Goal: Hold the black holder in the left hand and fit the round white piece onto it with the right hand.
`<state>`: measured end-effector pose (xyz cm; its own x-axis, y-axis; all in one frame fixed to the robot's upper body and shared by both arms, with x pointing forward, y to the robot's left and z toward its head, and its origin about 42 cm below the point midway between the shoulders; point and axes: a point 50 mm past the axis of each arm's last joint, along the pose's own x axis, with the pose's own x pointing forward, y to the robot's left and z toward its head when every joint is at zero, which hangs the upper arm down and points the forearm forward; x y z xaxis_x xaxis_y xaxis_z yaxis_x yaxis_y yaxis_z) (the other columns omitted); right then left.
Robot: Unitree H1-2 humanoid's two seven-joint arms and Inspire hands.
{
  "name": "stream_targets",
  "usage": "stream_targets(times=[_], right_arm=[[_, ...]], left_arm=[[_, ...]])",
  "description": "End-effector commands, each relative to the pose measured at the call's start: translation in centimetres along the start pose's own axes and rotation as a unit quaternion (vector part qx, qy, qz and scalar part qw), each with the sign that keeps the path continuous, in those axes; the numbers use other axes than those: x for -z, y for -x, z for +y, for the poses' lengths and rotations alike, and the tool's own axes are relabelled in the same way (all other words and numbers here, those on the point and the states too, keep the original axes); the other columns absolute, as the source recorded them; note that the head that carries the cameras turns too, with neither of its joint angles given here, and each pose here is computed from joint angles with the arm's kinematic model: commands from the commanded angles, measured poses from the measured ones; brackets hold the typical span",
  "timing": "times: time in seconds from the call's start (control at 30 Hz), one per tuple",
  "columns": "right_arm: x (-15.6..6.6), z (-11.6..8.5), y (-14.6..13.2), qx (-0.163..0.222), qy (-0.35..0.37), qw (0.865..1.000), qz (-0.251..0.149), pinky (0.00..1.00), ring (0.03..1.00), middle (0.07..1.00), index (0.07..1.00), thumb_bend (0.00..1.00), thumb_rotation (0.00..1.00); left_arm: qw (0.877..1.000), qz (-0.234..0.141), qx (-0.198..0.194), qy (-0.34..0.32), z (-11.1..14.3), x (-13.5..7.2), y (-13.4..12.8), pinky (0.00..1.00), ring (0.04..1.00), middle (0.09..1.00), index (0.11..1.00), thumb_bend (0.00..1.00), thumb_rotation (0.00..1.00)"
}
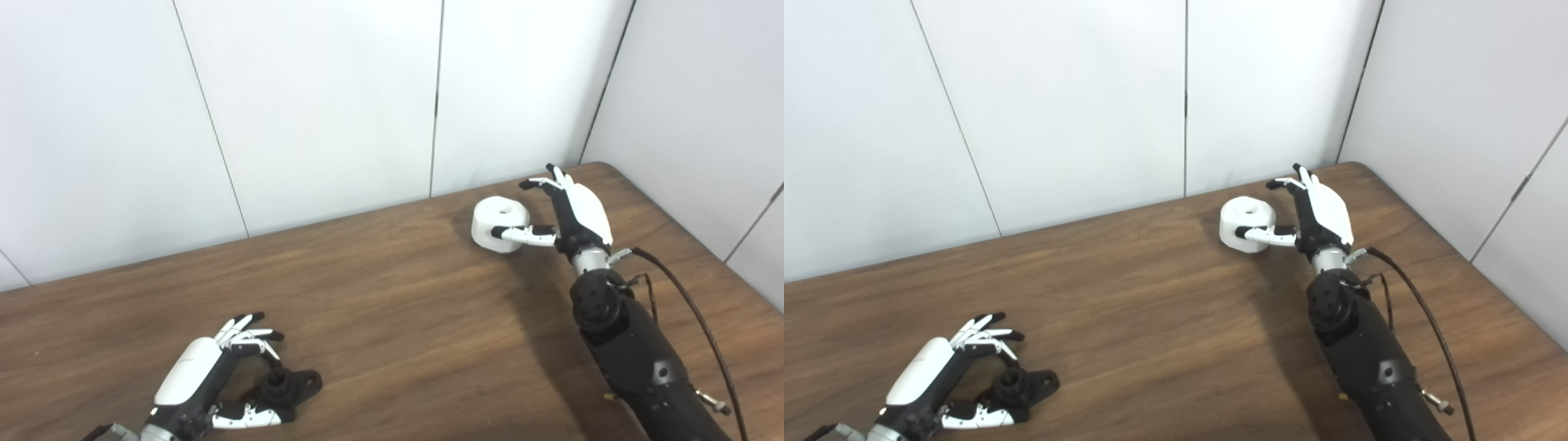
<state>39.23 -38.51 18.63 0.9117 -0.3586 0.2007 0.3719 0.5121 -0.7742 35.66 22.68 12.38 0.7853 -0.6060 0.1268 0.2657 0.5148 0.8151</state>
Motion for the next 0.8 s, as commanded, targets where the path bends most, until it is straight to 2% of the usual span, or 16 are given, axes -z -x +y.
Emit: stream_targets(times=[0.0,0.77], right_arm=[[-0.9,-2.1,-1.3,0.027,0.004,0.999,-0.023,0.91,1.000,0.986,0.765,0.87,0.46],[0.1,-0.6,-1.2,0.002,0.022,1.000,-0.009,0.90,1.000,0.969,0.766,0.87,0.44]], left_arm=[[1.000,-0.008,-0.007,-0.003,0.3,-0.4,0.1,1.00,0.958,0.788,0.481,0.52,0.04],[1.000,-0.007,-0.011,-0.007,0.5,-0.3,0.3,1.00,0.958,0.786,0.481,0.52,0.04]])
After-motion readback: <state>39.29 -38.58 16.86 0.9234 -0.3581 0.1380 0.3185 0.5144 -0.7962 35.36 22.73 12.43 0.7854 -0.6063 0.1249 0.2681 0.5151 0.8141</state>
